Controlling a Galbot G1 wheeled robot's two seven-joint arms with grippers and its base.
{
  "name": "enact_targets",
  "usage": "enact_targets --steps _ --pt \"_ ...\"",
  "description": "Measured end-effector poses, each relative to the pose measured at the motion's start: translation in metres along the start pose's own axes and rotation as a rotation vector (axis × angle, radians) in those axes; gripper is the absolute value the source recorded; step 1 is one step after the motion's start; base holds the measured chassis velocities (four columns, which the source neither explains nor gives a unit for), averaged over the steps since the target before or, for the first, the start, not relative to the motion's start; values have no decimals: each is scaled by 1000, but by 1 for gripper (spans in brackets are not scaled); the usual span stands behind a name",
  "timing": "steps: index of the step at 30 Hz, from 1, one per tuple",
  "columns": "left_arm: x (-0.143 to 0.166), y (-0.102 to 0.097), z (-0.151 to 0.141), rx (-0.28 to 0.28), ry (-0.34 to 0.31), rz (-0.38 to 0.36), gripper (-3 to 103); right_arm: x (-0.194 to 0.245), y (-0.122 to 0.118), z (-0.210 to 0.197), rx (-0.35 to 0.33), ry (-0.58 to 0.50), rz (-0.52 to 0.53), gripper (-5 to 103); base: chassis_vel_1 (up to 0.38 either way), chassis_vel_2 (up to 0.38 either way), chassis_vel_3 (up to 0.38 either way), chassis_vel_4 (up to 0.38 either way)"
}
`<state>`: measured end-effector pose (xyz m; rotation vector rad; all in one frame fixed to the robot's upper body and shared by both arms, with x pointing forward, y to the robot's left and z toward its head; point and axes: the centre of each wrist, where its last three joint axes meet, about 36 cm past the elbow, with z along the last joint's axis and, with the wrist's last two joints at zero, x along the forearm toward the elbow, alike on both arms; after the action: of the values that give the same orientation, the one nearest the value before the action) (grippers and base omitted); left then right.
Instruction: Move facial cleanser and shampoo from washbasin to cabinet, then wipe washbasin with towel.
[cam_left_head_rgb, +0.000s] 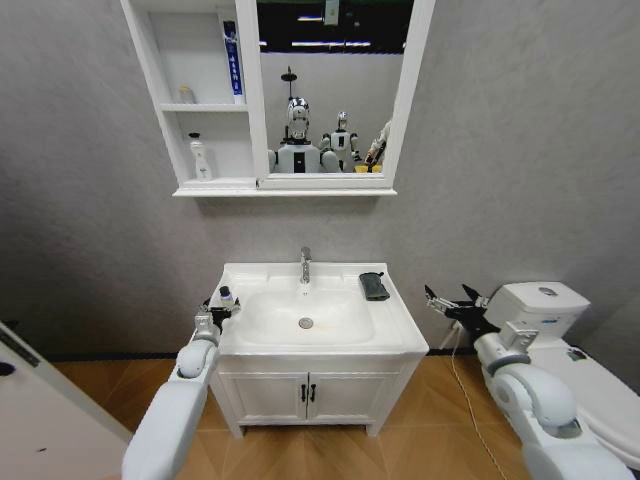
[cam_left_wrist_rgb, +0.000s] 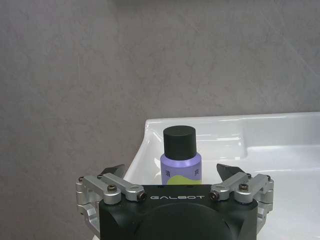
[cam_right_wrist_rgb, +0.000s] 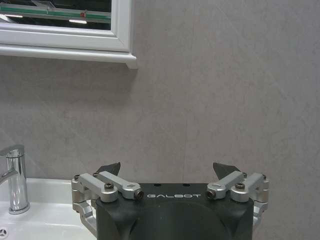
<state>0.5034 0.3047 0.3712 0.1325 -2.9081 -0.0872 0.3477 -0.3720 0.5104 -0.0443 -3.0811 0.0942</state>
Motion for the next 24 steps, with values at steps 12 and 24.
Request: enact_targets --steps 12,24 --pt "-7 -8 6 14 22 4 85 -1 -3 2 2 2 2 100 0 0 0 0" --pt "-11 -6 4 9 22 -2 43 -4 -6 4 15 9 4 100 0 0 0 0"
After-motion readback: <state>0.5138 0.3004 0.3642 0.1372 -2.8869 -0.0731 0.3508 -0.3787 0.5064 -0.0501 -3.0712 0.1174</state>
